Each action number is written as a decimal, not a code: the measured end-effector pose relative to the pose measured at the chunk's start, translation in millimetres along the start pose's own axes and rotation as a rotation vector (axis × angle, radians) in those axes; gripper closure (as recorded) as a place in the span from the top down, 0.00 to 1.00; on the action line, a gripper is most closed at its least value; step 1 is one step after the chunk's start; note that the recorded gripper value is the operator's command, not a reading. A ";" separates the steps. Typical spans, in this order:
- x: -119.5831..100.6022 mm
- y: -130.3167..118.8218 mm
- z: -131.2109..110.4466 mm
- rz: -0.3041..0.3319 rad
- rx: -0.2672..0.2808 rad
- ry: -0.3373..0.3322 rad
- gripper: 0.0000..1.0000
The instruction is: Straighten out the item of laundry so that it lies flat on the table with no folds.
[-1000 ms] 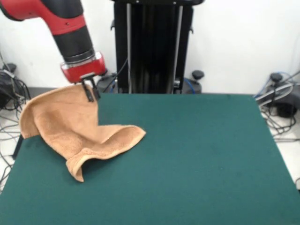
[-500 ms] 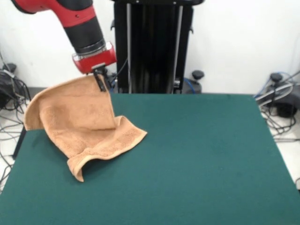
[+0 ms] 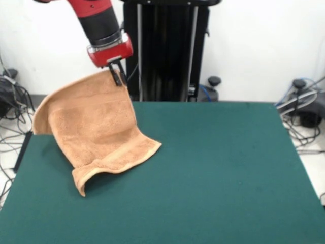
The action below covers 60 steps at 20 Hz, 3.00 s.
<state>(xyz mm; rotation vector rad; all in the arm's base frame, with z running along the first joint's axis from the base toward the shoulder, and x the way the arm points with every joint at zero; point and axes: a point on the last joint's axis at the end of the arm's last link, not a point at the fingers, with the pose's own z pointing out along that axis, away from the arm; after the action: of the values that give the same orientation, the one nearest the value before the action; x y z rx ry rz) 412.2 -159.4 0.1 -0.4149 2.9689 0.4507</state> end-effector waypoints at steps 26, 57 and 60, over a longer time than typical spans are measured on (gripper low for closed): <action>-20.9 104.7 34.7 0.060 0.273 -0.036 0.00; -6.5 151.2 56.5 0.076 0.344 -0.040 0.00; -13.5 164.4 66.2 0.054 0.368 -0.050 0.00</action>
<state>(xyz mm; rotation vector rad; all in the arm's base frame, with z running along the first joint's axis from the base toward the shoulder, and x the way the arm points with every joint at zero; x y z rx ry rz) 382.9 15.2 -15.4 -0.2784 2.9278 -0.0836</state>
